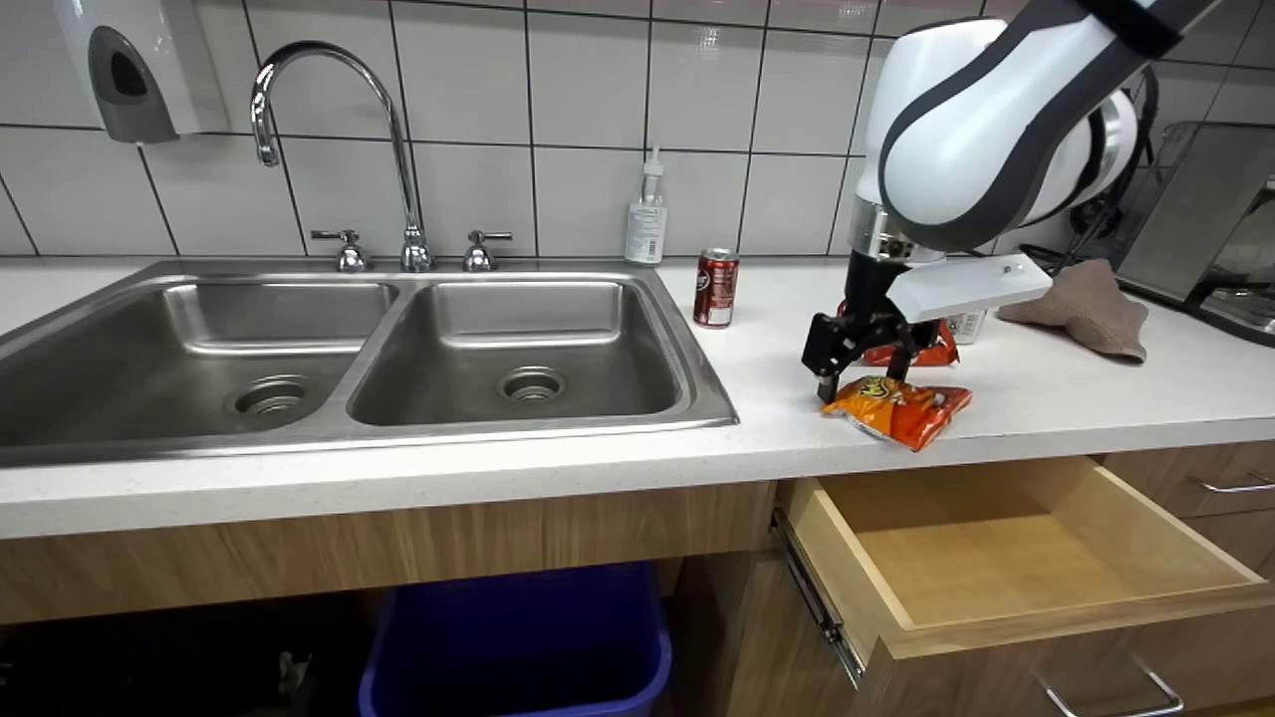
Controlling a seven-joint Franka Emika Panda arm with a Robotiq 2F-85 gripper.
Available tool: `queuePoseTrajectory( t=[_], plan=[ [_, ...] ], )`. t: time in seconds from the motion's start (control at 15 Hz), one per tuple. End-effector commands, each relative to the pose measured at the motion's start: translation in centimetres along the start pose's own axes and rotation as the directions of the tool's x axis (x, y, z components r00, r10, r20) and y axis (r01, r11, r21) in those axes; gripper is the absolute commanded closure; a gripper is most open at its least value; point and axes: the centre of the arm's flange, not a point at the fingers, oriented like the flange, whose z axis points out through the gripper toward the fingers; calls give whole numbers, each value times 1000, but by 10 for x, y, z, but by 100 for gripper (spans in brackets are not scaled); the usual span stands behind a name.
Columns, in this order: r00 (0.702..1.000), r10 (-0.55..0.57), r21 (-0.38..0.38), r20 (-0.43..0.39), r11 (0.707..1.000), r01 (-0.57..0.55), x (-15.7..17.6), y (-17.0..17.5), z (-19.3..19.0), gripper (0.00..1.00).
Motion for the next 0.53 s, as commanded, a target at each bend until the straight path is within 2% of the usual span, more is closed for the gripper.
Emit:
queuePoseTrajectory(
  t=[0.0,0.47],
  plan=[
    [999,40,11,-13,999,-40,-28,5,-11,0],
    [996,84,9,-7,996,-84,-58,16,-15,0]
  ],
)
